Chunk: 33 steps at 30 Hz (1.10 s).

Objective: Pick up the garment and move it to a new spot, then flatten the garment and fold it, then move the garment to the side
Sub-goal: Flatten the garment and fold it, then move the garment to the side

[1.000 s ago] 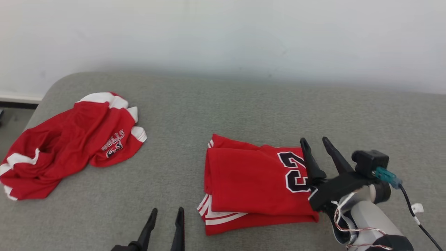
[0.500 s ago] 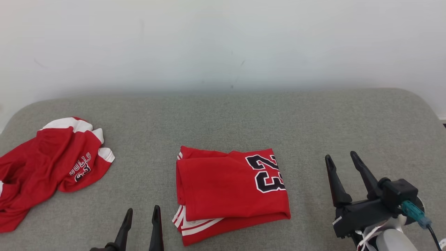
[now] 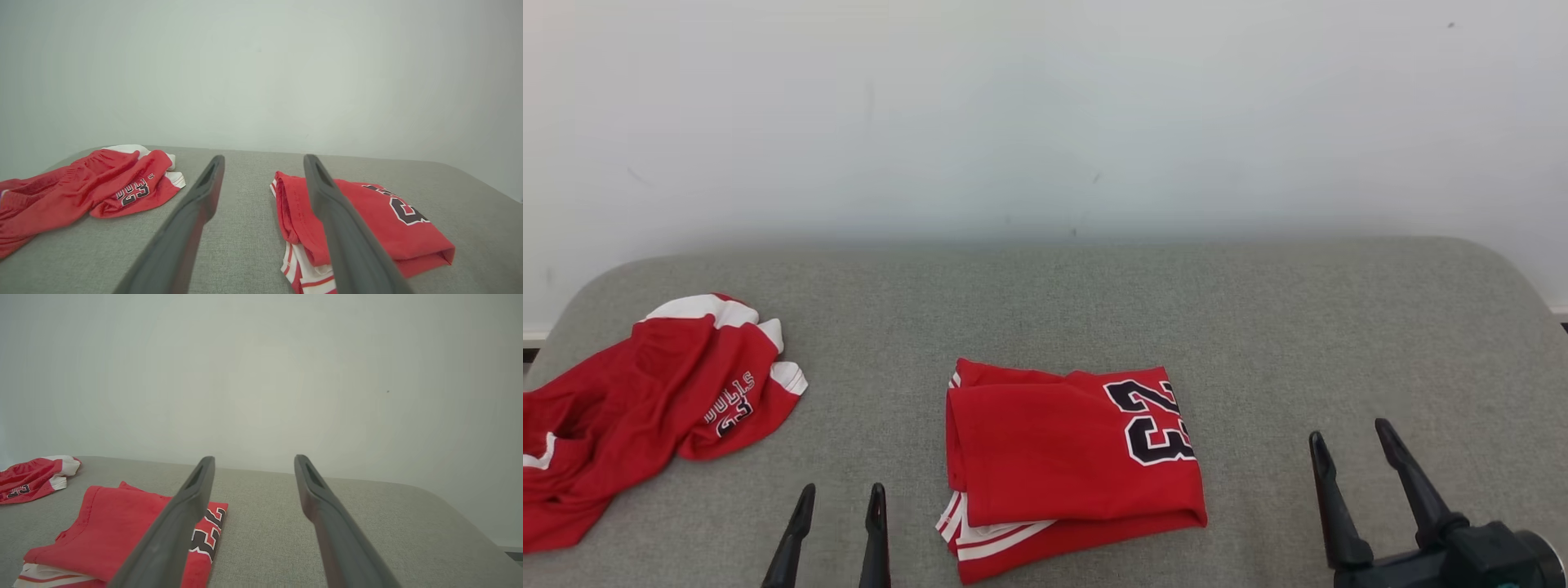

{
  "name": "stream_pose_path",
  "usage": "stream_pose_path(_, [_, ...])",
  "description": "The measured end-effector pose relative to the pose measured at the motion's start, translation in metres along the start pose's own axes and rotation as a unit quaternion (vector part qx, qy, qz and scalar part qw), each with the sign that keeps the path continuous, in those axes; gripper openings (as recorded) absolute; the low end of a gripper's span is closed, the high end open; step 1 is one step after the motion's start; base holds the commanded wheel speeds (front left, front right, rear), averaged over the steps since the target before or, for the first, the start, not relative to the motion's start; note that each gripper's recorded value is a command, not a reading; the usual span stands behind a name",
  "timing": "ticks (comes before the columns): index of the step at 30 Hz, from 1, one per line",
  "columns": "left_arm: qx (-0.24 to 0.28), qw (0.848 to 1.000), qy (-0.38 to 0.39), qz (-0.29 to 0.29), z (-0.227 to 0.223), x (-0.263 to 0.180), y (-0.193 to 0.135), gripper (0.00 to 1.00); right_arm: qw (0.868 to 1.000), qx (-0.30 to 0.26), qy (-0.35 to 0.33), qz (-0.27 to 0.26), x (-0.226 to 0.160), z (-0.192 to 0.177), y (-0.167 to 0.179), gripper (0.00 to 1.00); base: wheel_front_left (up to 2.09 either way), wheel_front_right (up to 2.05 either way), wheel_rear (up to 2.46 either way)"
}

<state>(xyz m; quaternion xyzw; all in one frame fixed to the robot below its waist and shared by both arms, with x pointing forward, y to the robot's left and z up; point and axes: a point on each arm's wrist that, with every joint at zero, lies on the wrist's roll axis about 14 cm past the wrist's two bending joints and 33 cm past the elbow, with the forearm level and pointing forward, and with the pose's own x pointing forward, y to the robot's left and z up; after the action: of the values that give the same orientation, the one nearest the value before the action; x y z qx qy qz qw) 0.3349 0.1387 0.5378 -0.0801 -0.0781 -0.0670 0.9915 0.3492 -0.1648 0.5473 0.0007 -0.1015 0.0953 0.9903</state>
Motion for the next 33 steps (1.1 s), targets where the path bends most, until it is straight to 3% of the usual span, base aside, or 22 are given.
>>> stream_pose_path(13, [0.006, 1.0, 0.011, 0.012, -0.01, -0.023, 0.011, 1.0, 0.999, 0.014, 0.028, 0.013, -0.025, -0.016, 0.018, 1.0, 0.0, 0.0, 0.0])
stream_pose_path(33, [0.026, 0.999, 0.024, 0.02, -0.019, -0.028, 0.018, 1.0, 0.999, 0.021, 0.025, 0.019, -0.025, -0.014, 0.025, 1.0, 0.0, 0.0, 0.0])
